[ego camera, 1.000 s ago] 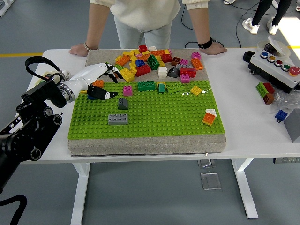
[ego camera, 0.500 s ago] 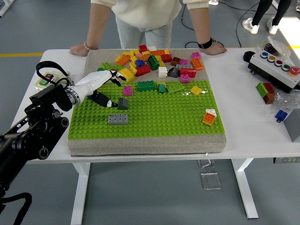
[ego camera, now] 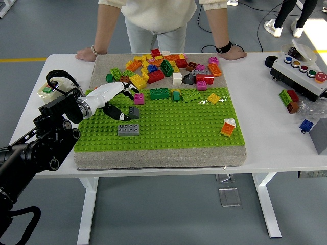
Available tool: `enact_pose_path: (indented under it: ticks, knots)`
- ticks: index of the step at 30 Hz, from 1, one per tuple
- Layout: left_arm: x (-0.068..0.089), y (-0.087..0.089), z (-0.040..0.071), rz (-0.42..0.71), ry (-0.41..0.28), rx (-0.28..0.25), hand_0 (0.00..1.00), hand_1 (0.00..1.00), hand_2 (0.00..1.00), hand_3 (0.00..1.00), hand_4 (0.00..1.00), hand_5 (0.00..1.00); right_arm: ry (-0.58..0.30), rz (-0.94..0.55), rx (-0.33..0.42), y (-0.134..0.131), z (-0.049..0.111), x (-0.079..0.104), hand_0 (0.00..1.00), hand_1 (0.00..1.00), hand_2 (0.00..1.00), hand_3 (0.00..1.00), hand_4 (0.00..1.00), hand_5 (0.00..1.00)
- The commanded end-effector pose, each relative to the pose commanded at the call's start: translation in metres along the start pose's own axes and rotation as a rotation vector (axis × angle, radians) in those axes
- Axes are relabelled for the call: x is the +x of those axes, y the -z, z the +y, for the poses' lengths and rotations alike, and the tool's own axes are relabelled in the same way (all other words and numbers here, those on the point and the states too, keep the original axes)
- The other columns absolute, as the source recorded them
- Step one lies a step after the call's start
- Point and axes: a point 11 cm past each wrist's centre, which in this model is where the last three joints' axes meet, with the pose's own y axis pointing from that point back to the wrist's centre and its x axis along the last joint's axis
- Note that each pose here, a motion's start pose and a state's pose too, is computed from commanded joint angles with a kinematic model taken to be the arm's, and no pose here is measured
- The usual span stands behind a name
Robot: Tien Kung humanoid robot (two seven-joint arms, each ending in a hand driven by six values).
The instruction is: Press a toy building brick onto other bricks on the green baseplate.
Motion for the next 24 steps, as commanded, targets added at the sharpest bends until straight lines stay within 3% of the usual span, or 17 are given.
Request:
enact_pose_path:
  ticks: [24]
  knots:
    - [-0.012,0.012,-0.007,0.040,-0.001,0.024,0.782,0.732,0.648,0.751,0.971,0.074,0.002,-0.006,0.002,0.001,0.000,-0.001,0.760,0.687,0.731,0.693,0.974,0.495]
